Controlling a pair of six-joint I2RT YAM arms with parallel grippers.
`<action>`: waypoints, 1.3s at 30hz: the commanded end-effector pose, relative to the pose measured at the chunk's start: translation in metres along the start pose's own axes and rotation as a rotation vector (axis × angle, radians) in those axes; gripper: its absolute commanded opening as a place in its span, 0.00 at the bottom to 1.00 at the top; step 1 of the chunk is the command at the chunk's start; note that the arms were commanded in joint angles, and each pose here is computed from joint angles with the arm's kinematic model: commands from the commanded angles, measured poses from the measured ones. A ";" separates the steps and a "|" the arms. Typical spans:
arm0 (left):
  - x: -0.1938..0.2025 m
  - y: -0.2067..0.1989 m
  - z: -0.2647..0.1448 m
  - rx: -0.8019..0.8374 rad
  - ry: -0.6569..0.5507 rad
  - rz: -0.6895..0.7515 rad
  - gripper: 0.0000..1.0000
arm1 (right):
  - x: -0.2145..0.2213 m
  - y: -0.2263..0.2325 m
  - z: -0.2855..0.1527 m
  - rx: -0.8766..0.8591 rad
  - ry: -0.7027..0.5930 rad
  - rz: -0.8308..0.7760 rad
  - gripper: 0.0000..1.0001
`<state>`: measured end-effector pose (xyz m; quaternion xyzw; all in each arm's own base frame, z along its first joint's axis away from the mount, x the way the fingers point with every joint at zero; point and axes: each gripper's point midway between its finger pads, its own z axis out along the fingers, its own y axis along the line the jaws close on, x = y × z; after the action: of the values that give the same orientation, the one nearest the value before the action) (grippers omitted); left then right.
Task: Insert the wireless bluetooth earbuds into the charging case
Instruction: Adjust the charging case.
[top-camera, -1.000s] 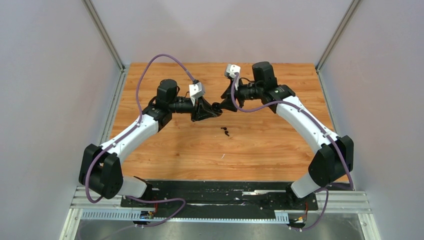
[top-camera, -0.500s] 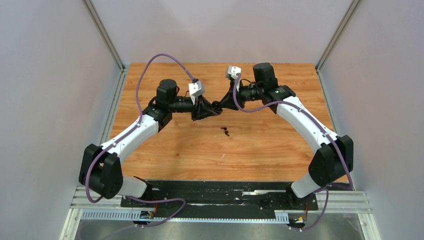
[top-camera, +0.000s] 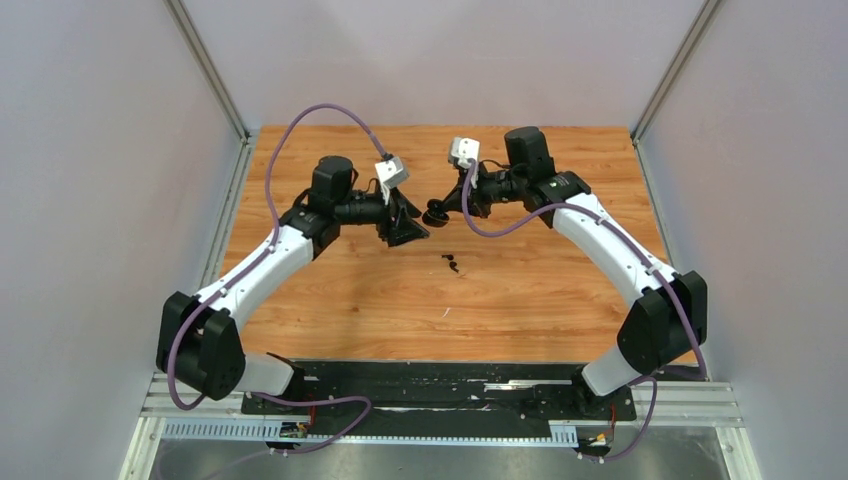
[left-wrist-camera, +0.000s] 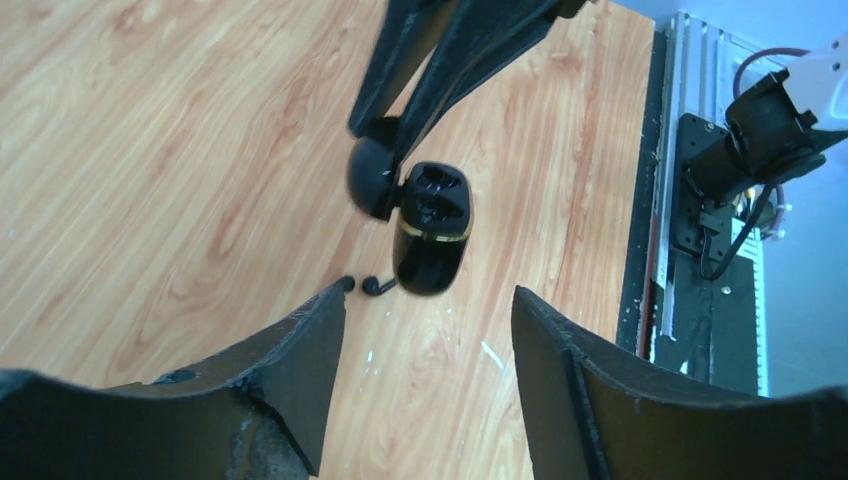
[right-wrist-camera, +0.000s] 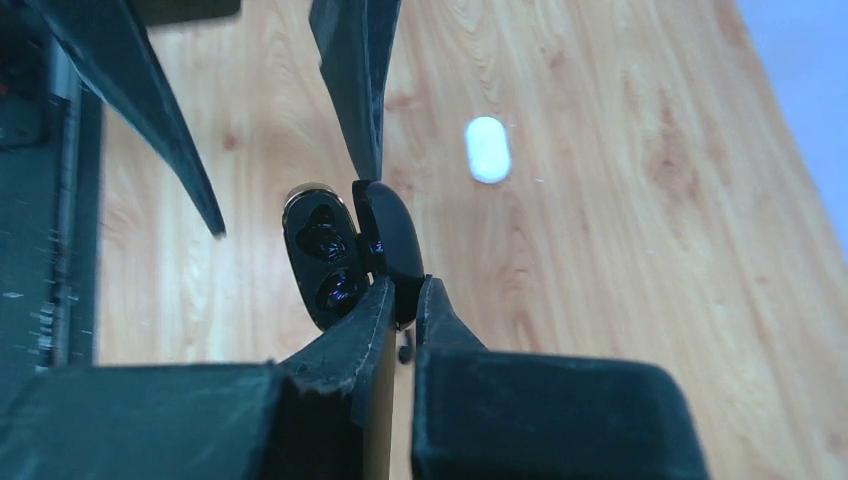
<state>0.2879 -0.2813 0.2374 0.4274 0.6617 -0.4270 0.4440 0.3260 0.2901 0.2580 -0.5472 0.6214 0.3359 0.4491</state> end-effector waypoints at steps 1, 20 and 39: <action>-0.026 -0.004 -0.031 -0.020 0.040 -0.068 0.69 | -0.011 -0.008 -0.013 0.068 0.023 -0.249 0.00; -0.059 0.017 -0.021 0.066 0.074 -0.455 0.64 | -0.021 0.010 0.012 0.023 0.068 -0.549 0.00; -0.034 0.014 -0.005 0.117 0.146 -0.464 0.57 | -0.031 0.006 0.032 0.011 0.056 -0.505 0.00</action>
<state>0.3078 -0.2750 0.2551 0.2941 0.7630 -0.5214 0.2438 0.3241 0.3217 0.2505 -0.6979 0.4961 0.1892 0.4807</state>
